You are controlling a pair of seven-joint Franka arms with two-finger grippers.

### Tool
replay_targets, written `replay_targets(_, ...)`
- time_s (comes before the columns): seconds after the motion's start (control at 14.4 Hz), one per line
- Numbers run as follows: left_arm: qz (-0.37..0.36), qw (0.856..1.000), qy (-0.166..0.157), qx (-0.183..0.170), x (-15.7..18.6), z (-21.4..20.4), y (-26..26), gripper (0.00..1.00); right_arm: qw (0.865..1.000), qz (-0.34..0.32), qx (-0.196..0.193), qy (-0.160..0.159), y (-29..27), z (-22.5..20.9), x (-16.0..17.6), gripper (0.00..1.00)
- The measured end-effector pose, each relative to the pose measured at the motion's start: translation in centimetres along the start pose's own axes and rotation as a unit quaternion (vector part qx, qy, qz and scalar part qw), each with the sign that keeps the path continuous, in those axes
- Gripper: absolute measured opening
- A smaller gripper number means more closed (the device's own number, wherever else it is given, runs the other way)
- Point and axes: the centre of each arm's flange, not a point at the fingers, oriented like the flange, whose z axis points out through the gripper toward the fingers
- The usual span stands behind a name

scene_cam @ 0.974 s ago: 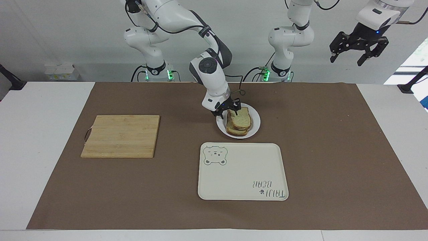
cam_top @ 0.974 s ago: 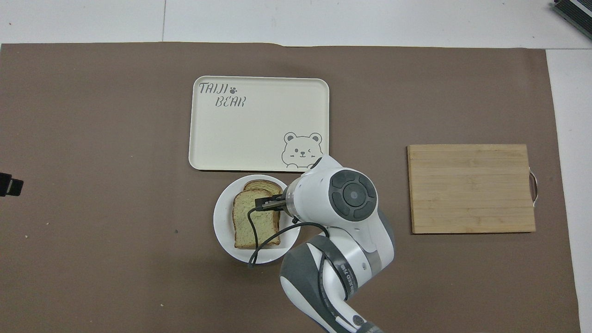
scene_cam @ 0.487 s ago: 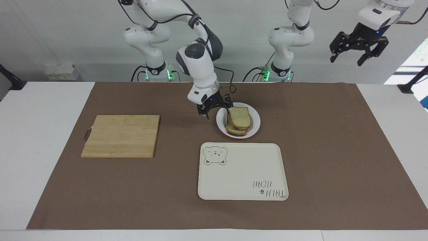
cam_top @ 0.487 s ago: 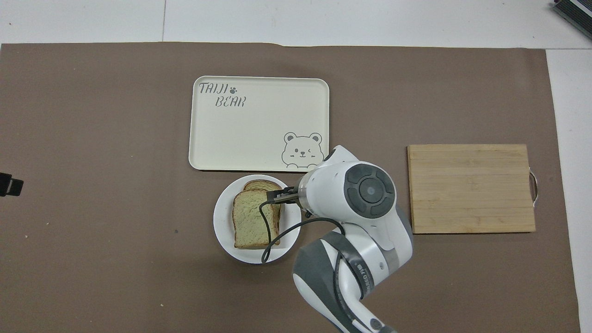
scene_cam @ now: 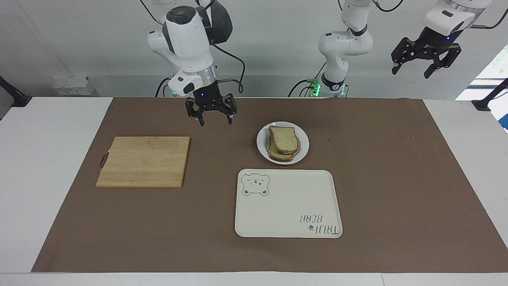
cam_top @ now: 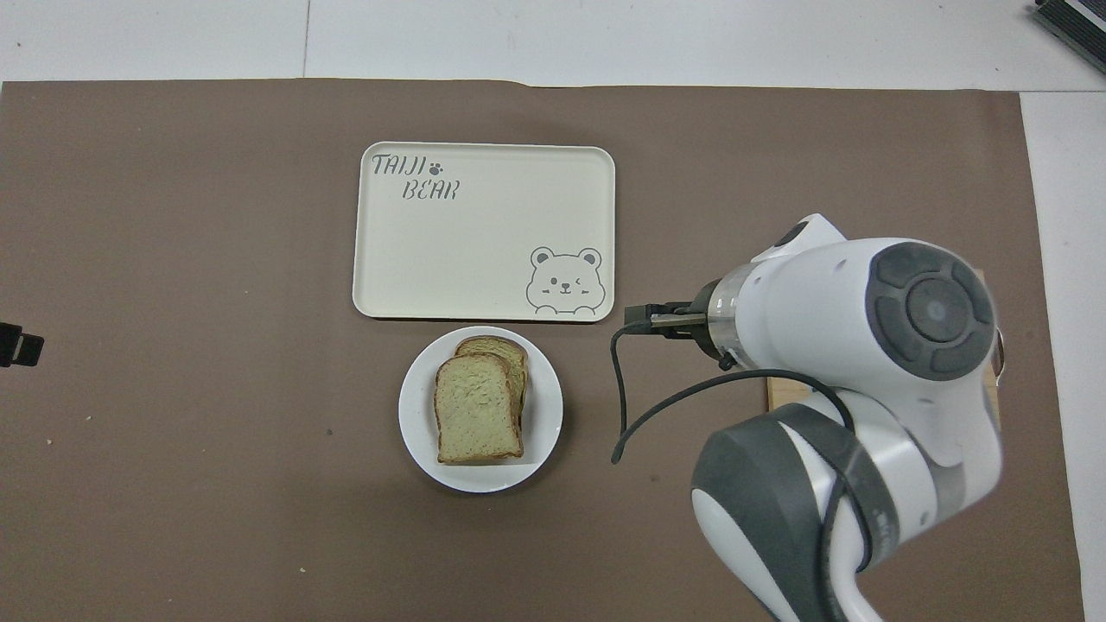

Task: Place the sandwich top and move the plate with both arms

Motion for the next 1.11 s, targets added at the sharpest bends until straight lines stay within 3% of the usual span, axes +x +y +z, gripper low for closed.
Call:
replay_targets(0.63, 0.000, 1.000, 0.000, 0.000, 0.0, 0.0, 0.0, 1.00, 0.999, 0.037, -0.005, 0.002, 3.5, -7.2, 1.8, 1.00)
replay_targets(1.11, 0.000, 1.000, -0.006, -0.001, -0.1, 0.1, 0.1, 1.00, 0.994, 0.110, -0.011, 0.022, 11.6, -12.9, 3.0, 1.00)
